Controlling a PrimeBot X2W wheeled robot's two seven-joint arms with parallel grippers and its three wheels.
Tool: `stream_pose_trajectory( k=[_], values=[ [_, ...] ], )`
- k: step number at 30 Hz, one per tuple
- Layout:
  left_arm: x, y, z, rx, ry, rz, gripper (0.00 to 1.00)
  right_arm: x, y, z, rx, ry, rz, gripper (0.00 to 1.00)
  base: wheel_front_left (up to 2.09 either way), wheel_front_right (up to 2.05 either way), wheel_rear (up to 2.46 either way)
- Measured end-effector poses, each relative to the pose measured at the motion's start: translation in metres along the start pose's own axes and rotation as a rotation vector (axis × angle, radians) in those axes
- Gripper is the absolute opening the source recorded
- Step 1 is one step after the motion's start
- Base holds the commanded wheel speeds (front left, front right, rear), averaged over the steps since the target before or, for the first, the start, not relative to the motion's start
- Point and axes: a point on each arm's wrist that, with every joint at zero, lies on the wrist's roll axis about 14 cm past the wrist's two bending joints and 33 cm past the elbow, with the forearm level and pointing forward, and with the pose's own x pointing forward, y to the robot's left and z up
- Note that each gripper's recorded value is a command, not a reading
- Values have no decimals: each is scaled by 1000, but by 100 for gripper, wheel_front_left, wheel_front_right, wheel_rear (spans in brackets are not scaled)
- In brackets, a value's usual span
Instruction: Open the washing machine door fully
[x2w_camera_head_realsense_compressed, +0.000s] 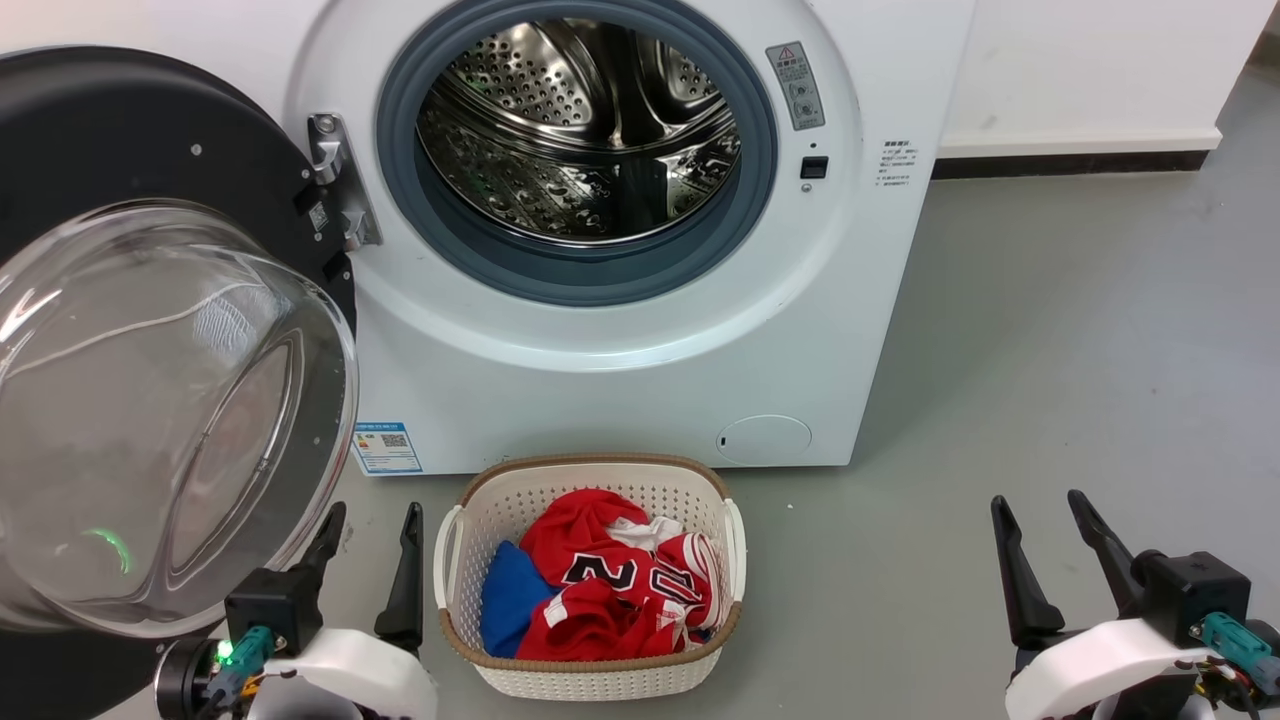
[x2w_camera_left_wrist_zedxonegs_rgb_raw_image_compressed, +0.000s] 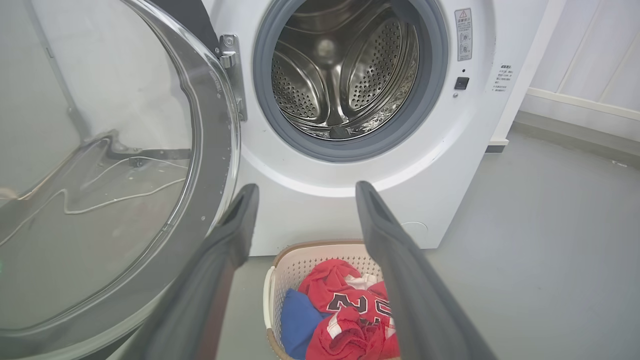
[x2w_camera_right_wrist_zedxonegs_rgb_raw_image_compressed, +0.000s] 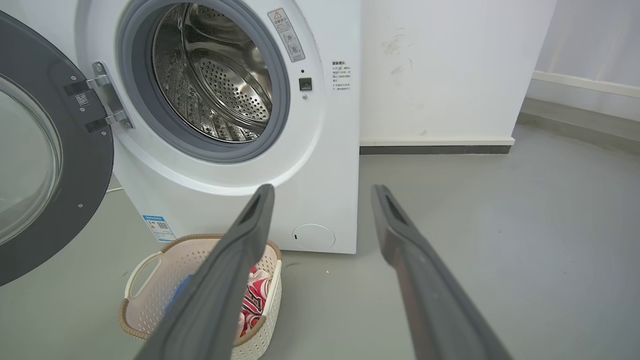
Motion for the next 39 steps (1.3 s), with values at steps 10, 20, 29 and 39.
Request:
stream_pose_trajectory(
  k=[10,20,29,39],
  values=[
    [11,5,5,-9,-16,13,100,-1,-5,-2,-1,4,-13,100,0,0,0],
    [11,3,3,-23,-17,9,100,-1,-6,-3,0,5,-15,100,0,0,0],
    [2,0,-18,-34,47,11,0,-7,-7,-21,13,58,-23,0,0,0,0],
    [-1,6,-31,-209,112,63,0,-9,-12,-31,192,90,-60,0,0,0,0]
  ],
)
